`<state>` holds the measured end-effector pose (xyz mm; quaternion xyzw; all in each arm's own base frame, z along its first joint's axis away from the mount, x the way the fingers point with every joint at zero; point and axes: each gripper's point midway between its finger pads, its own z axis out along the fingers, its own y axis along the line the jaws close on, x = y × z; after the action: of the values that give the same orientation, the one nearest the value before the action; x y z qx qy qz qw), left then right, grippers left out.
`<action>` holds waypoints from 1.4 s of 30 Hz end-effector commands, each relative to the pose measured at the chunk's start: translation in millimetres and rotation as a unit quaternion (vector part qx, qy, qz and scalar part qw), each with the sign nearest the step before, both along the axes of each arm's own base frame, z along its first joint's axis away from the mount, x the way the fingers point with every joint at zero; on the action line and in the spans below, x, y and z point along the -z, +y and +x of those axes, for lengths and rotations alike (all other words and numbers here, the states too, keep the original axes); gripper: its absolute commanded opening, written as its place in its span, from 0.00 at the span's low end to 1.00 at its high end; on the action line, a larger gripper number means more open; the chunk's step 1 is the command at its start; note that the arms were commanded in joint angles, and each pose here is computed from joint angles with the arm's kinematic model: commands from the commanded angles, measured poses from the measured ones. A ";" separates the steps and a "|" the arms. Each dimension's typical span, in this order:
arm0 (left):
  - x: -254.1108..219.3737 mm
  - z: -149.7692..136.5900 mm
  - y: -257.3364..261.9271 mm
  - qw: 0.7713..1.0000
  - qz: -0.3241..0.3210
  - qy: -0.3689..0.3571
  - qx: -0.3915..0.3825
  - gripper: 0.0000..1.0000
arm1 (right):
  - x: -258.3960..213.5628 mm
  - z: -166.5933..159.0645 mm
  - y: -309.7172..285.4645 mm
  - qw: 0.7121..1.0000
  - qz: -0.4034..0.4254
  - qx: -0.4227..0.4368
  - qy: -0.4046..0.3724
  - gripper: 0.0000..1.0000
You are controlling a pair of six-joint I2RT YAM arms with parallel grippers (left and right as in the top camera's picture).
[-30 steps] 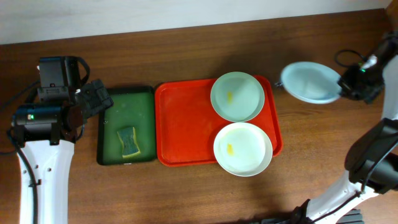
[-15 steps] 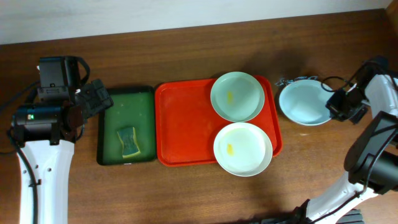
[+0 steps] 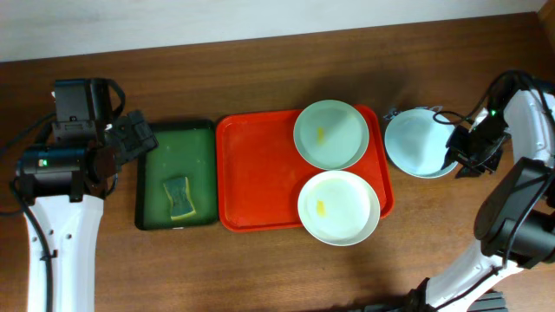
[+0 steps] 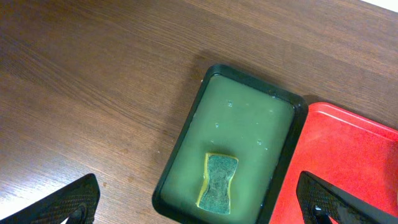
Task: Clean dirty plates on tray and stack at the side
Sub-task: 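Move the right gripper to the front plate's rim and grip it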
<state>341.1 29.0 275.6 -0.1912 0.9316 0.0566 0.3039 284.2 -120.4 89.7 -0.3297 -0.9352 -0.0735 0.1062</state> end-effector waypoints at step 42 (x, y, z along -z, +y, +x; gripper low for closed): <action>-4.3 0.0 0.8 1.000 -0.002 -0.007 -0.007 0.99 | -0.2 -82.7 179.4 0.969 0.058 -0.223 -0.086 0.29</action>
<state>341.0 28.9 275.5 -0.1912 0.9317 0.0564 0.3037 205.8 46.6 88.5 -0.0953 -0.9887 -0.0931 0.0693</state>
